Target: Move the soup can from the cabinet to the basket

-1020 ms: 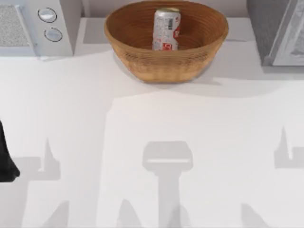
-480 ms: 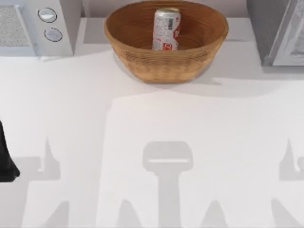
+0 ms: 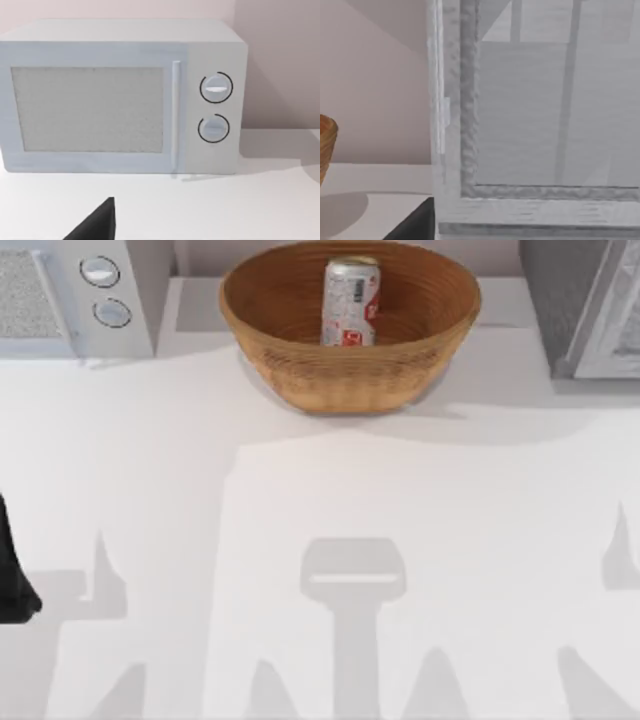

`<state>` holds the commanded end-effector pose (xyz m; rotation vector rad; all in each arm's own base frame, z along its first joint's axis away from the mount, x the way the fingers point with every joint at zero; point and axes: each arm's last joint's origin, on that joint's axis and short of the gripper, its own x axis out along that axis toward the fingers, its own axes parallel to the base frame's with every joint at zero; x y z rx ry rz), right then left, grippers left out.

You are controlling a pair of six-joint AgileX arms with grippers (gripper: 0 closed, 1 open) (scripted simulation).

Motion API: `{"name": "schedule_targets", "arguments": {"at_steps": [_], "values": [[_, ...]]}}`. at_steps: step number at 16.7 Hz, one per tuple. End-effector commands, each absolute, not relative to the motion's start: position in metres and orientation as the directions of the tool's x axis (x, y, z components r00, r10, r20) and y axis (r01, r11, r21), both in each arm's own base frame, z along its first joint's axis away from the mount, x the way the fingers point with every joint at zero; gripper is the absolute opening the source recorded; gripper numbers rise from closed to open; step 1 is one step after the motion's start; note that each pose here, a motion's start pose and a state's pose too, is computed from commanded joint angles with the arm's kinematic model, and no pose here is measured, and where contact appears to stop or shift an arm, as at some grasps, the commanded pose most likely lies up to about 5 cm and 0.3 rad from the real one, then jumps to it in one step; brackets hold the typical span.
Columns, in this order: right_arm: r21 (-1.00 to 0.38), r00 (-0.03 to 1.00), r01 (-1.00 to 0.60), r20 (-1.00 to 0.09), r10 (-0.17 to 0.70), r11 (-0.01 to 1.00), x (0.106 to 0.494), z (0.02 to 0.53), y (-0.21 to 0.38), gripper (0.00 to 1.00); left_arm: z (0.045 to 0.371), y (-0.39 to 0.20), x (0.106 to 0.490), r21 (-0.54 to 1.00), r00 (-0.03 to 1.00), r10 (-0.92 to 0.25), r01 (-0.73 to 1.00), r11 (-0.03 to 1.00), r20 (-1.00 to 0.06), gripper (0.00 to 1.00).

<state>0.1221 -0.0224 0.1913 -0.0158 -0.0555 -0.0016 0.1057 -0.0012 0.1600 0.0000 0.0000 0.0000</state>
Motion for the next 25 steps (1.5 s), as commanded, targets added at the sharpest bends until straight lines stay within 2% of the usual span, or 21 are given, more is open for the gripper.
{"name": "schedule_targets", "arguments": {"at_steps": [8, 14, 25], "values": [[-0.016, 1.000, 0.005, 0.015, -0.004, 1.000, 0.166, 0.198, -0.114, 1.00, 0.160, -0.001, 0.106, 0.000, 1.000, 0.000, 0.000, 1.000, 0.000, 1.00], [0.003, 1.000, 0.000, -0.003, 0.000, 1.000, 0.160, 0.168, -0.186, 1.00, 0.160, -0.001, 0.106, 0.000, 1.000, 0.000, 0.000, 1.000, 0.000, 1.00], [0.000, 1.000, -0.004, -0.002, 0.004, 1.000, 0.157, 0.165, -0.206, 1.00, 0.160, -0.001, 0.106, 0.000, 1.000, 0.000, 0.000, 1.000, 0.000, 1.00]]}}
